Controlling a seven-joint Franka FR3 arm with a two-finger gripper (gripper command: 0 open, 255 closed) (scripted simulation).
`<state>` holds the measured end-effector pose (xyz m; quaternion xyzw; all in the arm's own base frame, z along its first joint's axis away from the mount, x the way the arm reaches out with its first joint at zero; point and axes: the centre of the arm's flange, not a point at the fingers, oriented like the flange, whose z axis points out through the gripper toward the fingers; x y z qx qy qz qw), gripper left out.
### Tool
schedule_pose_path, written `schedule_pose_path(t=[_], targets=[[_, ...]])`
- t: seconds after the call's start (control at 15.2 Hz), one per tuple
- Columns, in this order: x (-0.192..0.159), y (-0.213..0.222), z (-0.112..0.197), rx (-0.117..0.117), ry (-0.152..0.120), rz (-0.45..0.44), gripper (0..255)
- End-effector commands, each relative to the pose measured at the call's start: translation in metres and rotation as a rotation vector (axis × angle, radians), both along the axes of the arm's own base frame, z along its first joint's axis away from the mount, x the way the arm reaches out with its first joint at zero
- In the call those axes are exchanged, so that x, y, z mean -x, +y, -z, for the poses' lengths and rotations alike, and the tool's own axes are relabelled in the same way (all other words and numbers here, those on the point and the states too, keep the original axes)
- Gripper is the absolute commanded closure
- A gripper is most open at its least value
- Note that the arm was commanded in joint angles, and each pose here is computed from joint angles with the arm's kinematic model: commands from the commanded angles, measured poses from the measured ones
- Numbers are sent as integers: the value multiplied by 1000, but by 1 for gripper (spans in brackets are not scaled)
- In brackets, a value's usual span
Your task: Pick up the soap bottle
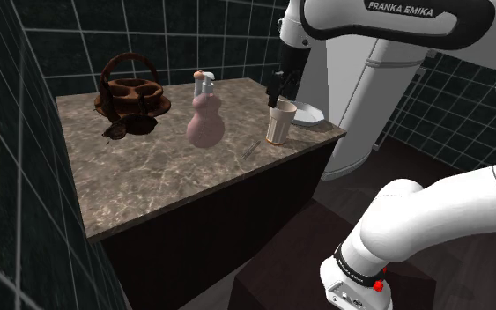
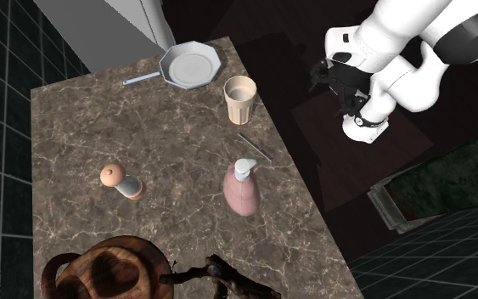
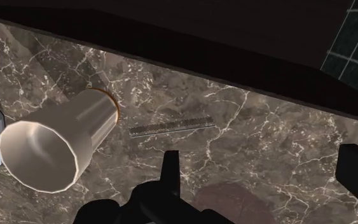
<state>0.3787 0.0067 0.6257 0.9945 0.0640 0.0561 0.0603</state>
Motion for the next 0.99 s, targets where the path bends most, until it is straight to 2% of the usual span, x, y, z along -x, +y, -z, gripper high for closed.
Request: schedule_pose_path(t=[0.0,0.92], targets=[[-26,-1,-1,-15,-2,-9,0],[-206,10,-9,-116,-16,-70,0]])
